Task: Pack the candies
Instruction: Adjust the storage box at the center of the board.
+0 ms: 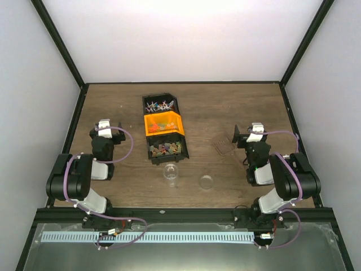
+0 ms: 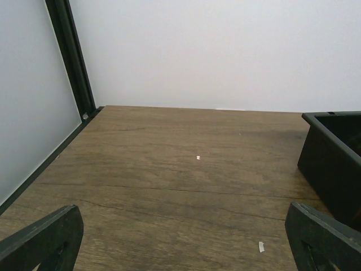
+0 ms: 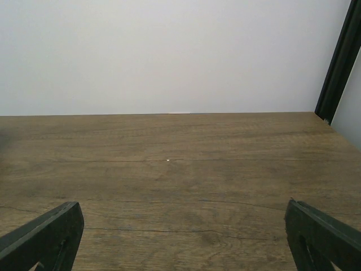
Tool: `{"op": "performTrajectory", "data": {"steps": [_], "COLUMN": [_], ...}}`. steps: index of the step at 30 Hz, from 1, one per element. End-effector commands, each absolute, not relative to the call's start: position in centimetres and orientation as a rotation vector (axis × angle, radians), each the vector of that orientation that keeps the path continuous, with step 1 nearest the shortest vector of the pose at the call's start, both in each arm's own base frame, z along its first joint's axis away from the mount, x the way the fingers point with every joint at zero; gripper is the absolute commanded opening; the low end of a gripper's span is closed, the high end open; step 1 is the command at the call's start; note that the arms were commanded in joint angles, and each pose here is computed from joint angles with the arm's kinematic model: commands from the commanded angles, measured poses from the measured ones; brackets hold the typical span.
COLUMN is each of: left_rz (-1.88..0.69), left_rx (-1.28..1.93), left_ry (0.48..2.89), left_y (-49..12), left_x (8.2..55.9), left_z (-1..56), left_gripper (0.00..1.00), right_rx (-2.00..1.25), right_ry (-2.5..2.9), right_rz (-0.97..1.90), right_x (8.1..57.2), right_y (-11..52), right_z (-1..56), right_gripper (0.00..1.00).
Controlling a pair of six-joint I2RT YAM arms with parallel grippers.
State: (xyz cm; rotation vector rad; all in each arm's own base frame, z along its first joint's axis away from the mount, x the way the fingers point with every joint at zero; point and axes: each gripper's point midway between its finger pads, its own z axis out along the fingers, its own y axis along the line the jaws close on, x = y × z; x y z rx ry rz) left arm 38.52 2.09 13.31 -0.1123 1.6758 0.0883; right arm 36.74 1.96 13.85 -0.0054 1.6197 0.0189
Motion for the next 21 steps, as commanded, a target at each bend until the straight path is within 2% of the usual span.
{"op": "performTrajectory", "data": {"steps": [1, 10, 15, 17, 20, 21], "left_rz": [0.084, 0.080, 0.073, 0.074, -0.020, -0.055], "left_rx": [-0.102, -0.090, -0.079, -0.116, -0.318, -0.393], "left_ry": [1.668, 1.659, 1.593, 1.587, 1.473, 1.481], "left_y": [2.0, 1.8, 1.5, 2.0, 3.3, 3.7], "left_x": [38.8, 38.6, 37.3, 37.0, 36.0, 36.0], "left_z": [13.5, 13.7, 16.7, 18.5, 23.3, 23.3], "left_gripper": [1.00, 1.00, 1.00, 1.00, 1.00, 1.00], "right_rx": [0.003, 0.002, -0.002, -0.071, -0.154, -0.191], "right_ry": [1.577, 1.578, 1.607, 1.587, 1.629, 1.609], "right_rz": [0.011, 0.011, 0.035, 0.062, 0.195, 0.268], "right_x": [37.2, 37.3, 38.0, 38.0, 38.9, 38.8], "right_y": [1.6, 1.6, 1.5, 2.6, 4.9, 6.1], "right_z": [15.1, 15.1, 14.8, 16.6, 20.3, 22.1], "right_gripper": [1.00, 1.00, 1.00, 1.00, 1.00, 1.00]}}
